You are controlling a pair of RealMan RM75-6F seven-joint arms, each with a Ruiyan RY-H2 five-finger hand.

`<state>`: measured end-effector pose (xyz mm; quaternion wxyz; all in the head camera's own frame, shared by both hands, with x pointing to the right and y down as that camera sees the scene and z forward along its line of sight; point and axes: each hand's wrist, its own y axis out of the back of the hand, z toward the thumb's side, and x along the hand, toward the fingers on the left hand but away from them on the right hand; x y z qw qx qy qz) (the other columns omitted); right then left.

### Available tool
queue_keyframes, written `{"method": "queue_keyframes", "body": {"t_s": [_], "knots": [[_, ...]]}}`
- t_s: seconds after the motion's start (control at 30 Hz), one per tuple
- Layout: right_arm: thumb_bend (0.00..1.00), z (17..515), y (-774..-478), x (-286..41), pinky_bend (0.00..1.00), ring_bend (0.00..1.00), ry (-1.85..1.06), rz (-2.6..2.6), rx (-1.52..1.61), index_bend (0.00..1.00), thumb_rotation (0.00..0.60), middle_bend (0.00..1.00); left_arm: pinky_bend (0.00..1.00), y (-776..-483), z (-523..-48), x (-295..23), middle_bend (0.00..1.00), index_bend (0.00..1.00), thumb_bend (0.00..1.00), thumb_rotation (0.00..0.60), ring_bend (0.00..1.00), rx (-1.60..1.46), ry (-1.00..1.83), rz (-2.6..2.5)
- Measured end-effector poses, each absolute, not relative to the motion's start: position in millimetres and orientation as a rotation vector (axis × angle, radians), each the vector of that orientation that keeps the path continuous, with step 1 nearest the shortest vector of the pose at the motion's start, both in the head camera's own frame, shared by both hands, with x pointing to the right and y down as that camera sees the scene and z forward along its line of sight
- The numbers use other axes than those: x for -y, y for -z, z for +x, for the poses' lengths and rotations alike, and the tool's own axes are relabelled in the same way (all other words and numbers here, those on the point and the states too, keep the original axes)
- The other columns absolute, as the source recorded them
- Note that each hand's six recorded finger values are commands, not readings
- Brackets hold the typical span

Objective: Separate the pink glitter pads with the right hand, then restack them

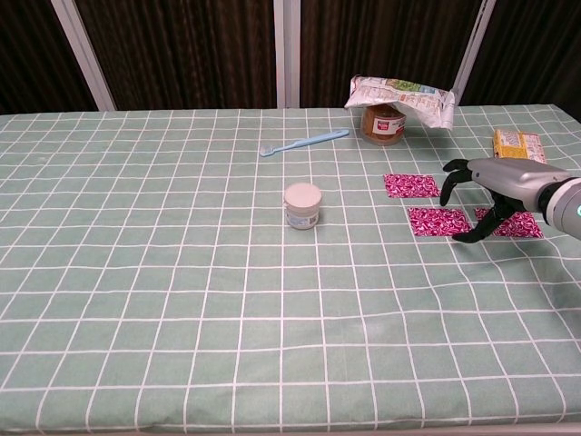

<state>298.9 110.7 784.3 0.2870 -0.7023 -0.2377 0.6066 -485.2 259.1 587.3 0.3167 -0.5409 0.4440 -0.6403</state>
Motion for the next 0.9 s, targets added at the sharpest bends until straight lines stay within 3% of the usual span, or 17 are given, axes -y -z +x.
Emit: {"method": "queue_keyframes", "body": {"t_s": [0.9], "knots": [[0.12, 298, -798, -106, 0.00, 0.00, -1.653, -1.869, 0.615, 0.34, 0.515, 0.04, 0.13, -589, -486, -259, 0.15, 0.22, 0.17, 0.600, 0.11, -1.166, 1.692, -1.425]]}}
